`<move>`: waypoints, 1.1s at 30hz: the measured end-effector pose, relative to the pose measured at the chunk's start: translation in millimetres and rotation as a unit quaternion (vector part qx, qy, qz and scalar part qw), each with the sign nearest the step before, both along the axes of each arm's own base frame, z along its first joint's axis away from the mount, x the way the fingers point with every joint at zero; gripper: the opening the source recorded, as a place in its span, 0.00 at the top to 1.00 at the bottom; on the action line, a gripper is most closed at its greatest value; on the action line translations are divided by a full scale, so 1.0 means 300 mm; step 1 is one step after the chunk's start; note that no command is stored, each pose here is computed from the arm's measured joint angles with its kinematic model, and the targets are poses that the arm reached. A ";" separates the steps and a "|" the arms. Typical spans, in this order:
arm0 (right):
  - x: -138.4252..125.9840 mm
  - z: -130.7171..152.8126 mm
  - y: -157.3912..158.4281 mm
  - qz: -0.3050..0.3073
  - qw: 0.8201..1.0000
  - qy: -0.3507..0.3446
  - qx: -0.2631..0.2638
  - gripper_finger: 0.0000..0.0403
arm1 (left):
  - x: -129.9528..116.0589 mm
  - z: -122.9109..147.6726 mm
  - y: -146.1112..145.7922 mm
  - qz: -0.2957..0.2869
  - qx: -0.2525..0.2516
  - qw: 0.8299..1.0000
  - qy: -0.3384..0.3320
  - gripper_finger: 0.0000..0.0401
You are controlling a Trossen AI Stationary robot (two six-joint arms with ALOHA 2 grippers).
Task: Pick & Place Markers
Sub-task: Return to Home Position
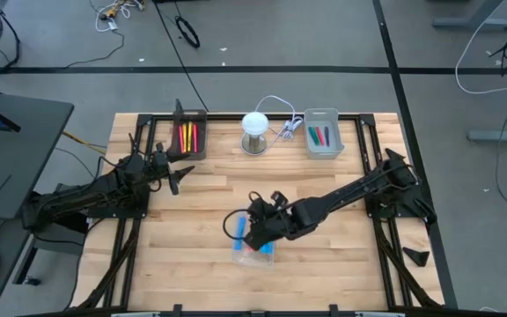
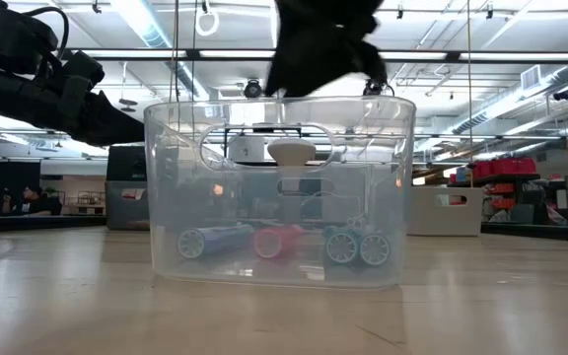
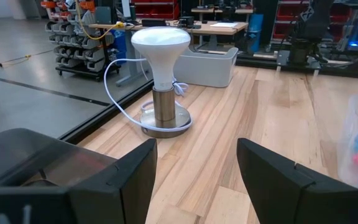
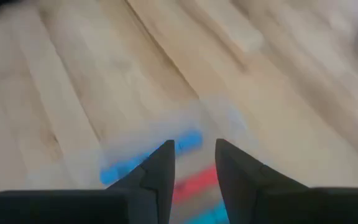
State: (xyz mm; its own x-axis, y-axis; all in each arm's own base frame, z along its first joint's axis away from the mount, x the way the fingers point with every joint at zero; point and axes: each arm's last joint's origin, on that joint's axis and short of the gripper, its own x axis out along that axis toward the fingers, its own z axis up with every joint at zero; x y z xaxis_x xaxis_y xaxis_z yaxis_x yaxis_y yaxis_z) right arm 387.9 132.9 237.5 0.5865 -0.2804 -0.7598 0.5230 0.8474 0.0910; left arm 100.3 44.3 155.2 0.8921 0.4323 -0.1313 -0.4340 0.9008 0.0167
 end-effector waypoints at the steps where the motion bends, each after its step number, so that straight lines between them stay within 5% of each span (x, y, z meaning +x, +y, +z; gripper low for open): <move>1: 0.012 0.006 -0.006 0.013 1.000 -0.010 -0.007 0.72 | 0.000 0.000 0.000 0.000 0.000 1.000 0.000 0.43; 12: 0.105 0.071 -0.097 0.147 0.976 -0.073 -0.143 0.72 | 0.000 0.000 0.000 0.000 0.000 1.000 0.000 0.43; 21: 0.161 0.074 -0.218 0.159 0.954 -0.137 -0.216 0.72 | 0.000 0.000 0.000 0.000 0.000 1.000 0.000 0.43; 33: 0.030 0.012 -0.410 0.268 0.912 -0.248 -0.189 0.72 | 0.000 0.000 0.000 0.000 0.000 1.000 0.000 0.43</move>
